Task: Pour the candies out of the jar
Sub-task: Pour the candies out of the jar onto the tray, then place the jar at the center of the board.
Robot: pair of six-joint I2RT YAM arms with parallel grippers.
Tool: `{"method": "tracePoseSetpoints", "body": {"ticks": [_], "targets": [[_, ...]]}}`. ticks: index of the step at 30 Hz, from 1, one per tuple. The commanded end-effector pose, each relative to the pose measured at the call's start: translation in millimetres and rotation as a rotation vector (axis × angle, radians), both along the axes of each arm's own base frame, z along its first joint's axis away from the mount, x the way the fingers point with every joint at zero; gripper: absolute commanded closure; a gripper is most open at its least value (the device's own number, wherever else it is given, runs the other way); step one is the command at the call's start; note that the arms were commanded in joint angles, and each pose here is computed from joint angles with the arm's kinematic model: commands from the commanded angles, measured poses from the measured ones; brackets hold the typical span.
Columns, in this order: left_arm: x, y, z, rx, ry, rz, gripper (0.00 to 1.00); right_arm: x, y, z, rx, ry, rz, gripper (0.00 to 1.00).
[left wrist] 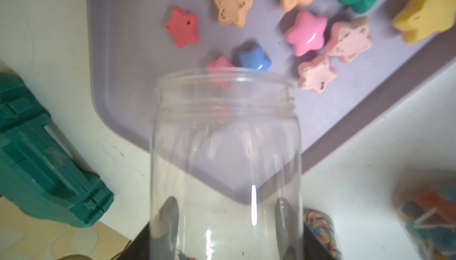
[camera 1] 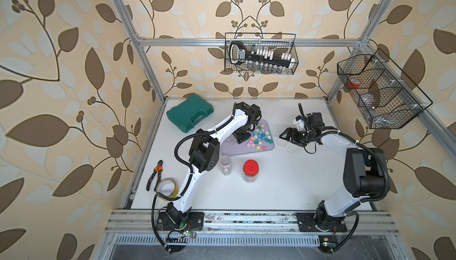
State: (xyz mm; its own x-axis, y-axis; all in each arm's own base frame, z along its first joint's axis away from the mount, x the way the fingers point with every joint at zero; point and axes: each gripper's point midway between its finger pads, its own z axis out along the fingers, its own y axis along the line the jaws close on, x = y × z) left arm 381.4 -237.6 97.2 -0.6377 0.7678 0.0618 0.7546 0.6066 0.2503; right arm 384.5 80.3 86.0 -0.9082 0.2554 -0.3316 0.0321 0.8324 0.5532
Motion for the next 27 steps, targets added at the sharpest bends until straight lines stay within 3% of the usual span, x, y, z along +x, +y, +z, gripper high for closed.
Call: {"method": "tracePoseSetpoints", "body": {"ticks": [1,6,9,19,25,27], "targets": [[-1.0,15.3,23.7,0.080,-0.055,0.024,0.45,-4.6,-1.5,-5.2,-0.008,0.021,0.004,0.16],[-4.7,12.4,31.2,0.057,-0.063,0.032,0.45,-5.8,-2.9,0.3,-0.018,0.012,0.002,0.16],[-9.3,0.9,42.1,-0.041,-0.069,0.037,0.45,-6.9,0.5,7.9,-0.007,-0.009,0.015,0.16],[-38.9,-36.9,79.9,-0.484,-0.054,-0.061,0.44,-11.5,48.7,90.6,0.167,-0.235,0.173,0.20],[-69.0,-55.5,122.6,-0.888,0.026,-0.188,0.44,-28.2,90.3,153.6,0.265,-0.367,0.348,0.22],[-77.9,-57.0,133.6,-0.974,0.049,-0.217,0.43,-36.0,105.6,170.0,0.284,-0.402,0.416,0.22]]}}
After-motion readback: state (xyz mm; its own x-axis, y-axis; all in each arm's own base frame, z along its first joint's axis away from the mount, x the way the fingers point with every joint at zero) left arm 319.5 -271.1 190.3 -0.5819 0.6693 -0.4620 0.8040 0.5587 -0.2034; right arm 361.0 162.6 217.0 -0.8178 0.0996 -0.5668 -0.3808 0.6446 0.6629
